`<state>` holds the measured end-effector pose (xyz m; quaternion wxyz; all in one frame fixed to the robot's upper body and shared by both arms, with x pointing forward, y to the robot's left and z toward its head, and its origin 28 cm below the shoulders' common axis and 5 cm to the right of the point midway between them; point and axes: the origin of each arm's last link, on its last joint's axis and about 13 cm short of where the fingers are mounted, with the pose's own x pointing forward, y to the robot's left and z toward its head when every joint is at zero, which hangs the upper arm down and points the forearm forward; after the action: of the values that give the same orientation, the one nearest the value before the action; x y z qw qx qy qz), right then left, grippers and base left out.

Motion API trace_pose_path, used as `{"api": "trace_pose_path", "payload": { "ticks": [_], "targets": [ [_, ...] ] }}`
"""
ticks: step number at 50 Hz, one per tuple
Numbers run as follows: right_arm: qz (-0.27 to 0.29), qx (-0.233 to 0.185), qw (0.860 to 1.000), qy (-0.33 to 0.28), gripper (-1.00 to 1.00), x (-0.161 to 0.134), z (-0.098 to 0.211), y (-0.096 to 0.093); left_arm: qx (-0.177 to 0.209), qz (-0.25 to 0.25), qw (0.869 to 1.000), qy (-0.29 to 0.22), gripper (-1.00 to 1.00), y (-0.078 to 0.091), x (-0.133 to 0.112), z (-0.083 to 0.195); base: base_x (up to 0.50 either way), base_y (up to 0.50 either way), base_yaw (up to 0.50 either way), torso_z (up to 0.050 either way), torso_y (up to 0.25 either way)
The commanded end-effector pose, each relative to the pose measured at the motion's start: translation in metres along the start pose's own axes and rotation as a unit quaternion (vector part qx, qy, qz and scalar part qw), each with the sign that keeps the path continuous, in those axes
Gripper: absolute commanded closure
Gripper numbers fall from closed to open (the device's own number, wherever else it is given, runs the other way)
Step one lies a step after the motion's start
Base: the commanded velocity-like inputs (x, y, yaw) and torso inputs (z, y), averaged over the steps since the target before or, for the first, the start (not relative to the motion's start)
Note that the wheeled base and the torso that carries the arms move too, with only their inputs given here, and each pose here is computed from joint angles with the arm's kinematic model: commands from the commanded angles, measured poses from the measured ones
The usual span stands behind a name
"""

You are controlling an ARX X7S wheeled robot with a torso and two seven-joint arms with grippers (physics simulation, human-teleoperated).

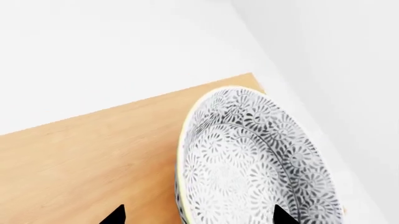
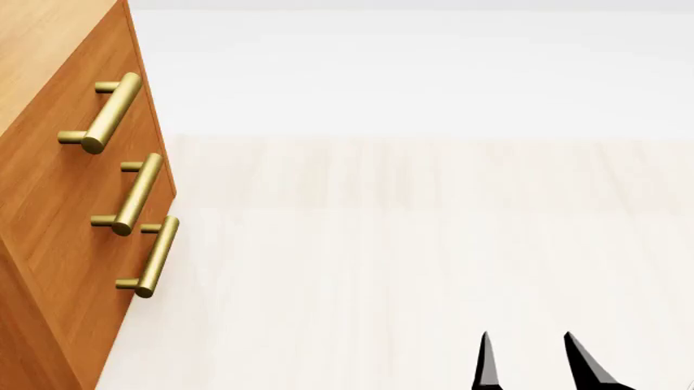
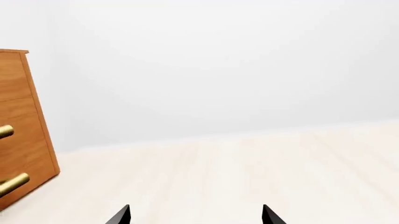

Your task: Put the bowl on top of the cabinet.

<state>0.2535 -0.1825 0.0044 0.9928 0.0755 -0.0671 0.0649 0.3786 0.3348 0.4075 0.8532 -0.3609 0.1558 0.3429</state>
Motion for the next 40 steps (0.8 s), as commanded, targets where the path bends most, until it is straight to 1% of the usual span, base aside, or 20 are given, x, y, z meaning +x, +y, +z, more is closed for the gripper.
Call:
{"api": "trace_pose_path", "payload": {
  "ticks": [1, 6, 13, 15, 16, 20, 21, 22, 23, 24, 25, 28, 29, 33, 36, 37, 39, 40],
  "targets": [
    [0.010, 0.005, 1.000, -0.016, -1.00, -0.007, 0.008, 0.003, 0.003, -0.004, 1.000, -0.016, -1.00, -0.001, -0.022, 0.022, 0.00, 0.00, 0.00, 0.000, 0.000],
    [0.013, 0.003, 1.000, -0.026, -1.00, -0.011, 0.013, 0.004, 0.001, -0.008, 1.000, -0.026, -1.00, 0.000, -0.041, 0.029, 0.00, 0.00, 0.00, 0.000, 0.000],
    [0.019, 0.005, 0.999, -0.045, -1.00, -0.019, 0.023, 0.006, 0.016, -0.013, 0.999, -0.049, -1.00, 0.000, -0.076, 0.036, 0.00, 0.00, 0.00, 0.000, 0.000],
    [0.019, 0.005, 0.999, -0.049, -1.00, -0.021, 0.024, 0.007, 0.016, -0.016, 0.999, -0.049, -1.00, 0.000, -0.080, 0.036, 0.00, 0.00, 0.00, 0.000, 0.000],
    [0.020, 0.006, 0.998, -0.056, -1.00, -0.024, 0.027, 0.007, 0.019, -0.018, 0.998, -0.053, -1.00, 0.000, -0.088, 0.038, 0.00, 0.00, 0.00, 0.000, 0.000],
    [0.023, 0.005, 0.998, -0.060, -1.00, -0.026, 0.030, 0.009, 0.024, -0.022, 0.998, -0.060, -1.00, 0.001, -0.098, 0.039, 0.00, 0.00, 0.00, 0.000, 0.000],
    [0.026, 0.006, 0.998, -0.062, -1.00, -0.027, 0.030, 0.010, 0.029, -0.025, 0.997, -0.064, -1.00, 0.001, -0.102, 0.039, 0.00, 0.00, 0.00, 0.000, 0.000],
    [0.027, 0.003, 0.997, -0.066, -1.00, -0.030, 0.033, 0.010, 0.037, -0.040, 0.996, -0.065, -1.00, 0.001, -0.110, 0.039, 0.00, 0.00, 0.00, 0.000, 0.000],
    [0.029, 0.007, 0.997, -0.068, -1.00, -0.031, 0.033, 0.010, 0.047, -0.032, 0.996, -0.070, -1.00, 0.001, -0.112, 0.039, 0.00, 0.00, 0.00, 0.000, 0.000],
    [0.030, 0.008, 0.997, -0.070, -1.00, -0.032, 0.034, 0.011, 0.037, -0.032, 0.996, -0.070, -1.00, 0.003, -0.115, 0.040, 0.00, 0.00, 0.00, 0.000, 0.000],
    [0.030, 0.008, 0.997, -0.071, -1.00, -0.032, 0.035, 0.011, 0.038, -0.034, 0.996, -0.069, -1.00, 0.003, -0.116, 0.039, 0.00, 0.00, 0.00, 0.000, 0.000],
    [0.038, 0.010, 0.996, -0.081, -1.00, -0.037, 0.039, 0.013, 0.053, -0.037, 0.994, -0.083, -1.00, 0.005, -0.128, 0.039, 0.00, 0.00, 0.00, 0.000, 0.000],
    [0.039, 0.011, 0.996, -0.082, -1.00, -0.038, 0.040, 0.013, 0.051, -0.040, 0.995, -0.082, -1.00, 0.005, -0.130, 0.039, 0.00, 0.00, 0.00, 0.000, 0.000],
    [0.040, 0.012, 0.995, -0.090, -1.00, -0.043, 0.044, 0.014, 0.085, -0.035, 0.990, -0.110, -1.00, 0.005, -0.141, 0.037, 0.00, 0.00, 0.00, 0.000, 0.000],
    [0.046, 0.010, 0.994, -0.097, -1.00, -0.046, 0.047, 0.016, 0.098, -0.030, 0.988, -0.119, -1.00, 0.004, -0.141, 0.036, 0.00, 0.00, 0.00, 0.000, 0.000],
    [0.049, 0.012, 0.994, -0.098, -1.00, -0.047, 0.047, 0.016, 0.108, -0.027, 0.986, -0.124, -1.00, 0.003, -0.141, 0.036, 0.00, 0.00, 0.00, 0.000, 0.000],
    [0.051, 0.012, 0.993, -0.102, -1.00, -0.049, 0.049, 0.017, 0.125, -0.071, 0.982, -0.126, -1.00, -0.003, -0.149, 0.027, 0.00, 0.00, 0.00, 0.000, 0.000],
    [0.051, 0.011, 0.993, -0.103, -1.00, -0.050, 0.050, 0.017, 0.126, -0.090, 0.980, -0.125, -1.00, -0.001, -0.152, 0.024, 0.00, 0.00, 0.00, 0.000, 0.000]
  ]
}}
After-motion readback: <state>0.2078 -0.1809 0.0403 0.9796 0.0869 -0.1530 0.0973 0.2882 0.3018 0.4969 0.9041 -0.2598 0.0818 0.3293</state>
